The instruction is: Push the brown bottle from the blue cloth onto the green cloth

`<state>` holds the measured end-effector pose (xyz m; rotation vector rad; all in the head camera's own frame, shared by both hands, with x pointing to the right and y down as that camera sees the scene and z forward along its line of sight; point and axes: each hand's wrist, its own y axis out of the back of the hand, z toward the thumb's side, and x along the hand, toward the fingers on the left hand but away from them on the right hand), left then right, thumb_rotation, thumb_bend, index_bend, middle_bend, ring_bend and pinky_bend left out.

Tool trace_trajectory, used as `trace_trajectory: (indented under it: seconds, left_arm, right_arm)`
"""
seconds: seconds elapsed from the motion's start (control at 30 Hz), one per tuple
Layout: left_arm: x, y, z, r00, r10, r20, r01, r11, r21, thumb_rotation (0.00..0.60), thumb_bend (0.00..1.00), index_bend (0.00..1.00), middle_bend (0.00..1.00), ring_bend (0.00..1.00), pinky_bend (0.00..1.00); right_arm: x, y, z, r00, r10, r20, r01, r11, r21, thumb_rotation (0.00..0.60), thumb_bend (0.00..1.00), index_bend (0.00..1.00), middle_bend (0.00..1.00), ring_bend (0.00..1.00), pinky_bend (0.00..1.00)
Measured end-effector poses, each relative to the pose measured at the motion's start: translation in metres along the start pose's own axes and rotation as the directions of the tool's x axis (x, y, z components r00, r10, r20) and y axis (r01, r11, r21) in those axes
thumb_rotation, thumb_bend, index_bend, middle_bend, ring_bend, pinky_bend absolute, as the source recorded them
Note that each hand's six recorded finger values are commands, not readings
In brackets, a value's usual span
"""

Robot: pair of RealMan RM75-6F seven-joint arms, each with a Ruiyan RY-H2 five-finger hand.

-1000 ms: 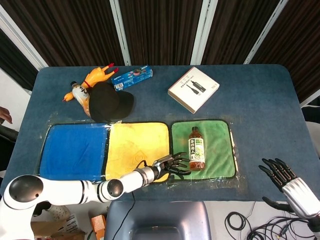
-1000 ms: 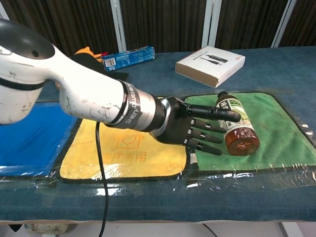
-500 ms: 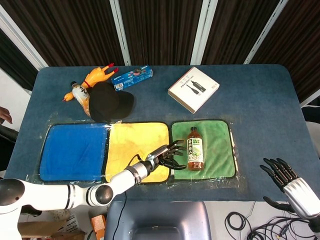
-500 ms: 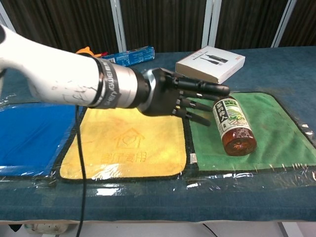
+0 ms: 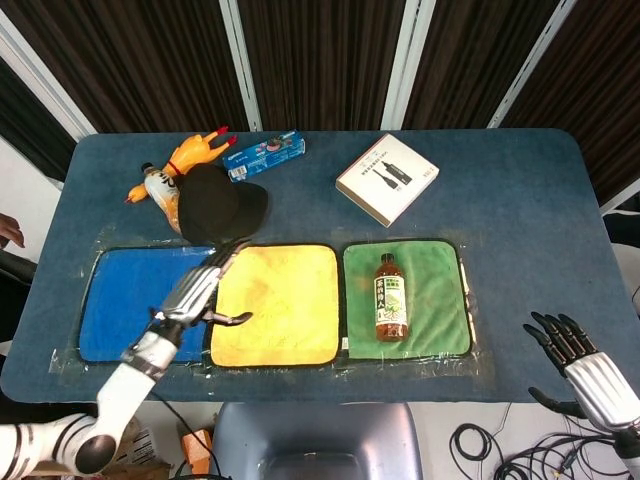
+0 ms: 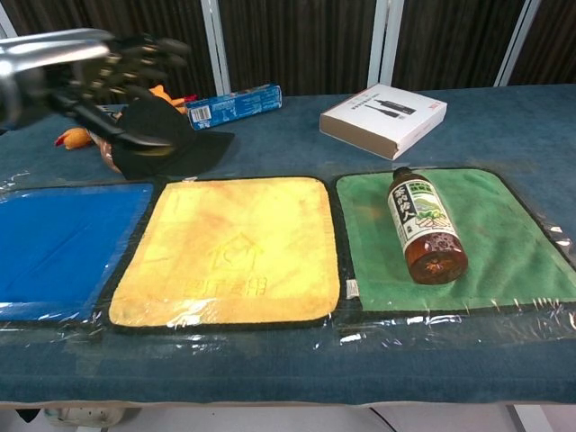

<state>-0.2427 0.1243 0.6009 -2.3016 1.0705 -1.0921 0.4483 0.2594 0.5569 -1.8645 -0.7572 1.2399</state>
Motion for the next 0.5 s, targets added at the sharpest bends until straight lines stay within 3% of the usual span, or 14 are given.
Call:
trace_trajectory:
  seconds: [0.07, 0.13, 0.23, 0.33, 0.4, 0.5]
  left_arm:
    - [-0.035, 0.019, -0.024, 0.993, 0.119, 0.021, -0.121, 0.988, 0.099, 0.6, 0.09, 0.0, 0.0, 0.0, 0.11]
    - [-0.08, 0.035, -0.053, 0.973, 0.228, 0.014, -0.227, 0.955, 0.191, 0.6, 0.08, 0.0, 0.0, 0.0, 0.1]
    - [-0.153, 0.044, -0.092, 0.941, 0.335, -0.041, -0.302, 0.892, 0.337, 0.6, 0.07, 0.0, 0.0, 0.0, 0.1]
    - [-0.213, 0.039, -0.118, 0.927, 0.36, -0.105, -0.267, 0.831, 0.489, 0.6, 0.06, 0.0, 0.0, 0.0, 0.1]
    - [-0.231, 0.034, -0.123, 0.929, 0.347, -0.13, -0.224, 0.806, 0.548, 0.6, 0.06, 0.0, 0.0, 0.0, 0.1]
    - [-0.238, 0.024, -0.122, 0.942, 0.3, -0.151, -0.172, 0.816, 0.552, 0.6, 0.07, 0.0, 0.0, 0.0, 0.1]
  right_arm:
    - [-0.003, -0.003, 0.0, 1.0, 0.015, 0.022, -0.016, 1.0, 0.014, 0.6, 0.14, 0.0, 0.0, 0.0, 0.0]
    - [-0.006, -0.006, 0.001, 0.999, 0.024, 0.042, -0.026, 0.999, 0.032, 0.6, 0.14, 0.0, 0.0, 0.0, 0.0]
    - [-0.01, -0.007, 0.004, 0.997, 0.021, 0.071, -0.026, 0.998, 0.063, 0.6, 0.14, 0.0, 0.0, 0.0, 0.0]
    - [-0.014, -0.005, 0.01, 0.995, -0.002, 0.097, -0.008, 0.995, 0.097, 0.6, 0.14, 0.0, 0.0, 0.0, 0.0]
    - [-0.016, -0.004, 0.014, 0.994, -0.013, 0.11, 0.001, 0.994, 0.107, 0.6, 0.14, 0.0, 0.0, 0.0, 0.0]
    - [-0.013, -0.003, 0.018, 0.992, -0.017, 0.125, 0.005, 0.995, 0.097, 0.6, 0.14, 0.0, 0.0, 0.0, 0.0]
